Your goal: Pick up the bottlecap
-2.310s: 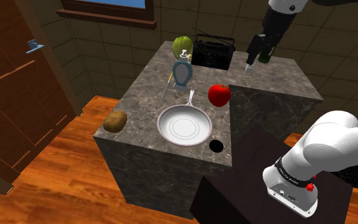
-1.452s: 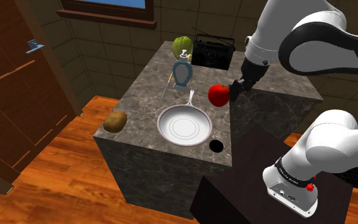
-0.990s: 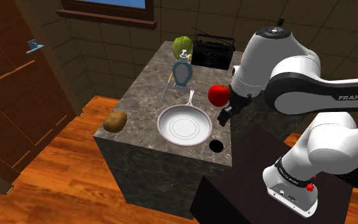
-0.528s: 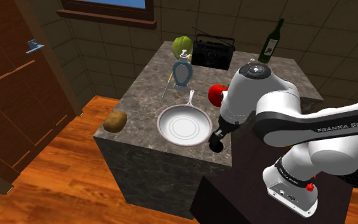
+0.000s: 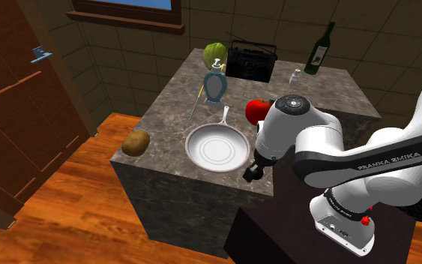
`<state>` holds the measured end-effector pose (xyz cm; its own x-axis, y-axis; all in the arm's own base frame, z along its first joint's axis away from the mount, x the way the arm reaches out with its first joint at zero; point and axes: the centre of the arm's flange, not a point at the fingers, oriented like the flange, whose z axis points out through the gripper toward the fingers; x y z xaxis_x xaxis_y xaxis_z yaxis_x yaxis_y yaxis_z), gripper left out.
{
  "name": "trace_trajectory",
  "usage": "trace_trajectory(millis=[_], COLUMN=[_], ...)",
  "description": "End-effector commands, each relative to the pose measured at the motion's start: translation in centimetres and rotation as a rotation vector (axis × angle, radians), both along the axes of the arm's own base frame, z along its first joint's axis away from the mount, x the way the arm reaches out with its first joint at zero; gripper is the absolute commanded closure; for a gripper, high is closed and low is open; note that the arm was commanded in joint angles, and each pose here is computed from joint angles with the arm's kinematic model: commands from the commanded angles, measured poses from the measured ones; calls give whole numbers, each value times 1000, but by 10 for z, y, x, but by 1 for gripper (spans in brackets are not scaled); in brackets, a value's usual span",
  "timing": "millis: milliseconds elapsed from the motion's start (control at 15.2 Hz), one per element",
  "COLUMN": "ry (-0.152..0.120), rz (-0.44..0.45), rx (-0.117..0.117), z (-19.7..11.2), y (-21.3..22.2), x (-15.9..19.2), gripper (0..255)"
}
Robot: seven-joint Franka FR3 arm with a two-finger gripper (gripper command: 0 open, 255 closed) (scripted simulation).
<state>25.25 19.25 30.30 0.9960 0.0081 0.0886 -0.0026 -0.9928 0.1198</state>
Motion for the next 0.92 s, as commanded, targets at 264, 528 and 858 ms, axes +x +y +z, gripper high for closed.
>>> trace_trajectory(millis=[264,528,858], ry=[-1,-1,-1], rz=[0,0,0], rx=[1,1,1], z=[-4,-4,12], y=[0,0,0], x=[0,0,0], gripper=[255,255,255])
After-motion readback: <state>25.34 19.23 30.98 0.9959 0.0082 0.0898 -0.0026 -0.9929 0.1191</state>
